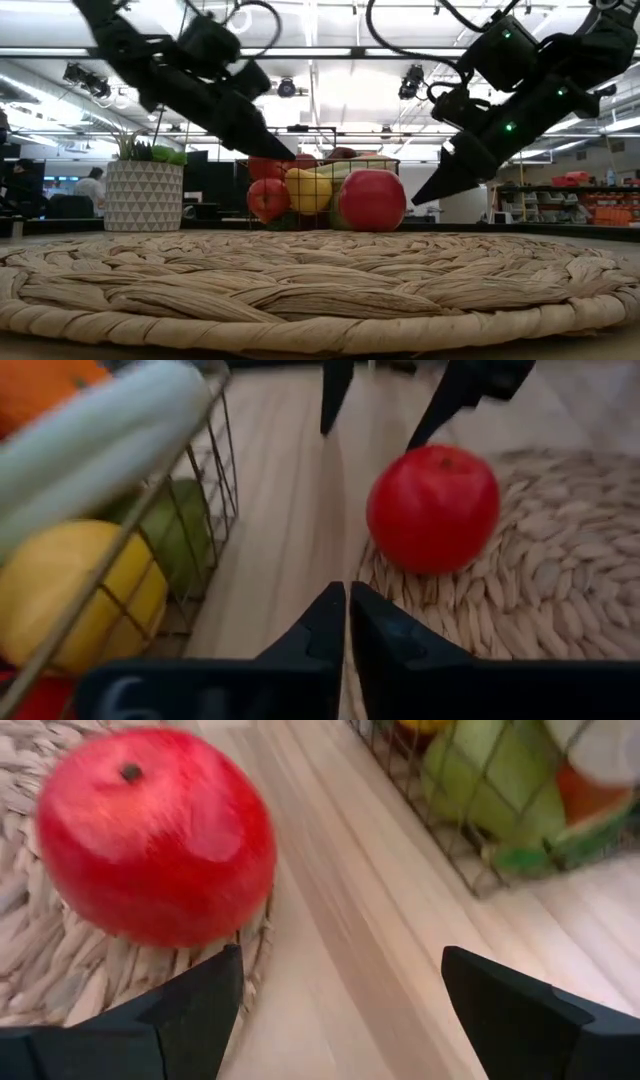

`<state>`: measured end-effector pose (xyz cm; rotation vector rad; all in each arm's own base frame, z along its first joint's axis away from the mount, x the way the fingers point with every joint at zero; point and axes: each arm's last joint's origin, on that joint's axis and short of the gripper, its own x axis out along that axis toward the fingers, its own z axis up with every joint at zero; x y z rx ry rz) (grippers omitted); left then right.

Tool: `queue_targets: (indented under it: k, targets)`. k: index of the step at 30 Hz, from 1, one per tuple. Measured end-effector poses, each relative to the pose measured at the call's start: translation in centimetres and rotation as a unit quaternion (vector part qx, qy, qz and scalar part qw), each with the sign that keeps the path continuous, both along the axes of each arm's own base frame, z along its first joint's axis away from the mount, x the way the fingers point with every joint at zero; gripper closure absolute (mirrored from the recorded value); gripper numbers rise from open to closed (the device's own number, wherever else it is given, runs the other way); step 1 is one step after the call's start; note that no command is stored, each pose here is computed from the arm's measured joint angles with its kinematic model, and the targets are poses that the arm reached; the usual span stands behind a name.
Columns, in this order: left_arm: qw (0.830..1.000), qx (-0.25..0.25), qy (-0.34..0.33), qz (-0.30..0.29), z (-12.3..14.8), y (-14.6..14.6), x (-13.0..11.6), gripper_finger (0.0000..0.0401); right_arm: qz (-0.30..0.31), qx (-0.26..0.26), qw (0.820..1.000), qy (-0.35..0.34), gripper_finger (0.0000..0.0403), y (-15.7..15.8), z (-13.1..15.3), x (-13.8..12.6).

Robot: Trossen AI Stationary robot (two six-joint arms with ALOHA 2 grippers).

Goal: Build produce basket
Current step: Put the apple into the wire basket

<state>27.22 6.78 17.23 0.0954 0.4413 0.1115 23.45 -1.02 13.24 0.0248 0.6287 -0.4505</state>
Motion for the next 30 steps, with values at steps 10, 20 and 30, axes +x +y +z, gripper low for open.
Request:
queue_targets:
  k: [10,20,30]
  targets:
    - [0.996,-0.019,0.089,-0.020,-1.1,-0.1,3.9,0.0370,0.041,0.002,0.997,-0.065,0.0057,0.2,1.1,0.9]
    - [0.995,-0.029,0.094,-0.026,-1.5,-0.8,4.4,0.0365,0.067,0.015,0.992,-0.105,0.0057,0.4,1.8,1.3]
    - [0.991,-0.054,0.118,-0.019,-1.9,-1.2,4.2,0.0373,0.050,-0.018,0.997,-0.058,0.0057,0.9,1.1,0.9]
